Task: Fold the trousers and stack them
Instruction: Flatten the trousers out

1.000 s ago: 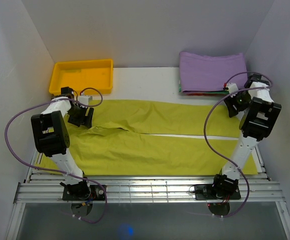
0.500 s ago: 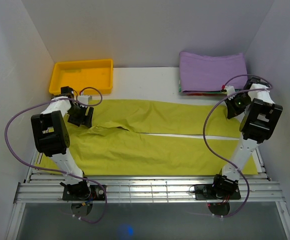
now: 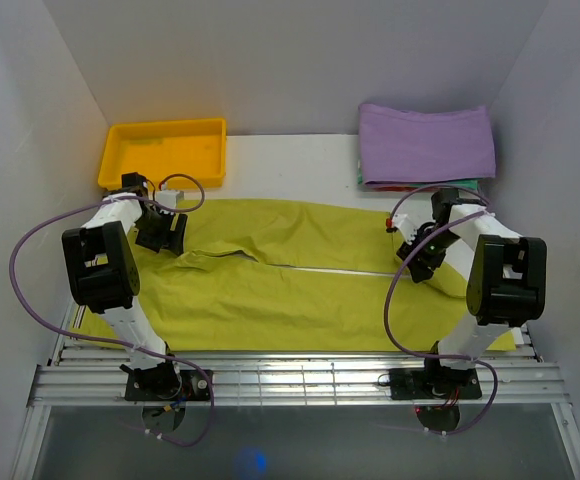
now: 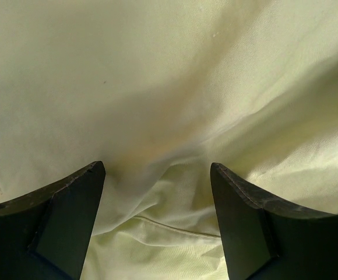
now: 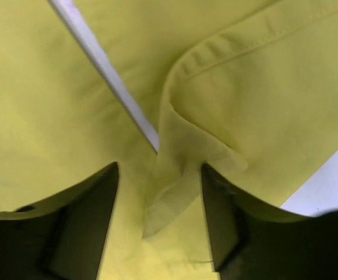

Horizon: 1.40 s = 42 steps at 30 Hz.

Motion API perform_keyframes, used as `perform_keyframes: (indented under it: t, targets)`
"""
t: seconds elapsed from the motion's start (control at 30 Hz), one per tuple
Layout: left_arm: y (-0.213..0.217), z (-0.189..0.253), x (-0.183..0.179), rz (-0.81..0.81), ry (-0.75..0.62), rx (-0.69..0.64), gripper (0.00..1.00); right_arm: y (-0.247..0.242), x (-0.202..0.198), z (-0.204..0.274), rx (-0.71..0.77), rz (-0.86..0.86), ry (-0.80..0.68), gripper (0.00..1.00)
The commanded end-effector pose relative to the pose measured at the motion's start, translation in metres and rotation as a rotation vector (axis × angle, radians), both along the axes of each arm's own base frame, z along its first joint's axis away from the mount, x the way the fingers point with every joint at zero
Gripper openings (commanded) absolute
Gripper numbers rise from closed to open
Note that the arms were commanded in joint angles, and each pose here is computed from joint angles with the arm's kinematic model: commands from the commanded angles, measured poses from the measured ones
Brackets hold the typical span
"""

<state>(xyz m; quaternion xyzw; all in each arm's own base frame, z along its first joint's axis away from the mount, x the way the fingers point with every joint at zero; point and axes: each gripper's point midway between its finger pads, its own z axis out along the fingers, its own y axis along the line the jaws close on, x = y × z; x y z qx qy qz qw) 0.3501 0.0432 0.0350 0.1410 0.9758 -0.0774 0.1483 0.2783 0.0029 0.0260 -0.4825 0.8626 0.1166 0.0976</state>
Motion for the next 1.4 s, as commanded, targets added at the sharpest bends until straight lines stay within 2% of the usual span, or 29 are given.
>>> perform_keyframes:
  t: [0.0, 0.07, 0.2, 0.43, 0.7, 0.8, 1.1, 1.37]
  targets:
    - [0.0, 0.004, 0.003, 0.006, -0.019, -0.005, 0.84, 0.02, -0.005, 0.021, 0.084, 0.003, 0.002, 0.68]
    - [-0.001, 0.003, 0.004, 0.006, -0.018, -0.01, 0.84, 0.028, 0.002, 0.036, 0.134, -0.015, 0.003, 0.69]
    - [-0.003, 0.003, 0.003, 0.011, -0.015, -0.023, 0.84, 0.029, 0.041, 0.077, 0.189, -0.054, -0.09, 0.7]
    - [-0.003, 0.003, 0.002, 0.005, -0.019, -0.017, 0.84, 0.018, 0.057, 0.061, 0.155, -0.075, -0.013, 0.67]
    - [0.0, 0.005, 0.0, -0.004, -0.024, -0.001, 0.85, 0.023, 0.023, 0.053, 0.192, -0.009, 0.166, 0.68]
    - [-0.001, 0.006, 0.0, -0.007, -0.028, -0.005, 0.85, 0.032, 0.017, 0.065, 0.213, 0.01, 0.151, 0.69]
    - [0.0, 0.01, 0.002, 0.008, -0.036, 0.001, 0.86, 0.056, 0.005, 0.055, 0.013, -0.103, 0.12, 0.67]
    - [0.002, 0.021, 0.008, 0.02, -0.063, 0.011, 0.9, 0.051, -0.001, 0.026, -0.223, -0.075, 0.038, 0.67]
